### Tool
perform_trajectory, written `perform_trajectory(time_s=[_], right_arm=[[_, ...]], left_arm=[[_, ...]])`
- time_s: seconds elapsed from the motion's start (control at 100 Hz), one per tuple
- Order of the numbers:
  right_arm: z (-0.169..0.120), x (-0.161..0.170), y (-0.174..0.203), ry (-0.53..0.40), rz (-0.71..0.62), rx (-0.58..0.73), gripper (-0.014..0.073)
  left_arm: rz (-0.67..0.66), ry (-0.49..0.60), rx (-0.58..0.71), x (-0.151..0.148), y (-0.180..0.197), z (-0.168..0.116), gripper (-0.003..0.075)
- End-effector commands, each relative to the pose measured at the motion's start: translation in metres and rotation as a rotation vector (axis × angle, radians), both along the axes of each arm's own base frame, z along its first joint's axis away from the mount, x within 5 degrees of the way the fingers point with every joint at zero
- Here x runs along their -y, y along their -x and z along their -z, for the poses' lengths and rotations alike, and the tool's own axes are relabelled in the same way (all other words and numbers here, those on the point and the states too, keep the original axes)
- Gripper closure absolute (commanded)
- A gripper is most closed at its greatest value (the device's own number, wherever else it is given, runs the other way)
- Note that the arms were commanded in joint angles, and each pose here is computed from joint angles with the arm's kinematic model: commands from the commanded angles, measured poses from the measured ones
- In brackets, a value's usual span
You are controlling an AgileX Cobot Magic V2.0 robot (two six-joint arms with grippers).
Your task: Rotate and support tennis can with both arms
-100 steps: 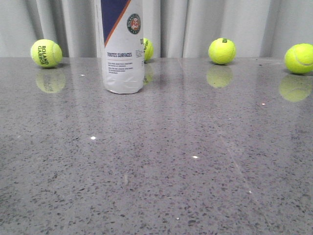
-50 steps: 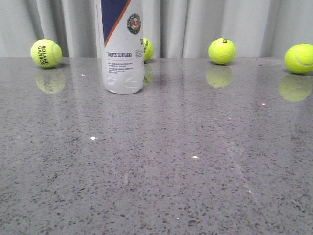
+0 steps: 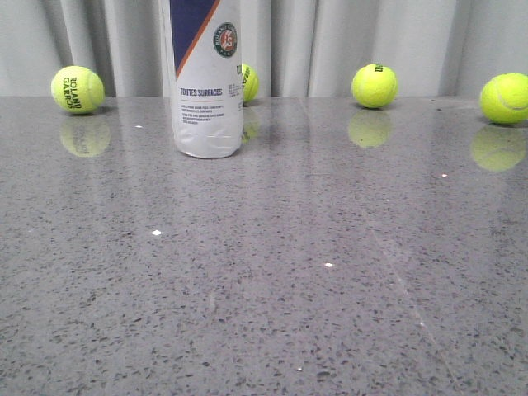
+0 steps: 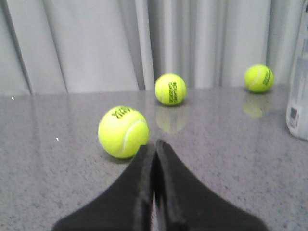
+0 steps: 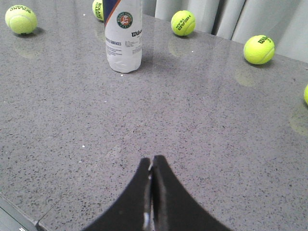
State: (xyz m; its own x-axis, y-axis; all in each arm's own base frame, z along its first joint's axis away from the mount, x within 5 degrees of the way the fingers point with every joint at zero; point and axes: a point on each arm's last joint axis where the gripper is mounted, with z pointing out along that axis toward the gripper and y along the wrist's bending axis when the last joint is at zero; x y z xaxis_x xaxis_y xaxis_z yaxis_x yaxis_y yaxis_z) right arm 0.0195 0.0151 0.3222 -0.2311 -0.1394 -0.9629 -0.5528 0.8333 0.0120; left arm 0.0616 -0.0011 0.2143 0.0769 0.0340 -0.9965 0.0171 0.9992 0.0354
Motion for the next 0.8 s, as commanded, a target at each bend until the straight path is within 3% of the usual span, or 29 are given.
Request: perform_trajectory(time_s=[0.0, 0.32, 0.79], right_arm=[[-0.0127, -0.0002, -0.0017, -0.042, 0.008, 0.077, 0.0661], [-0.0125, -0.0004, -0.0020, -0.040, 0.008, 0.074, 0.0661], [-0.0125, -0.0004, -0.0020, -0.040, 0.008, 0.074, 0.0661]], left_arm=[[-0.032, 0.004, 0.090, -0.0022, 0.0031, 0.0043, 0.0740], [-0.037, 0.003, 0.013, -0.0021, 0.0064, 0.0133, 0.0740], [-0.033, 0.003, 0.013, -0.0019, 0.0064, 0.0133, 0.0740]])
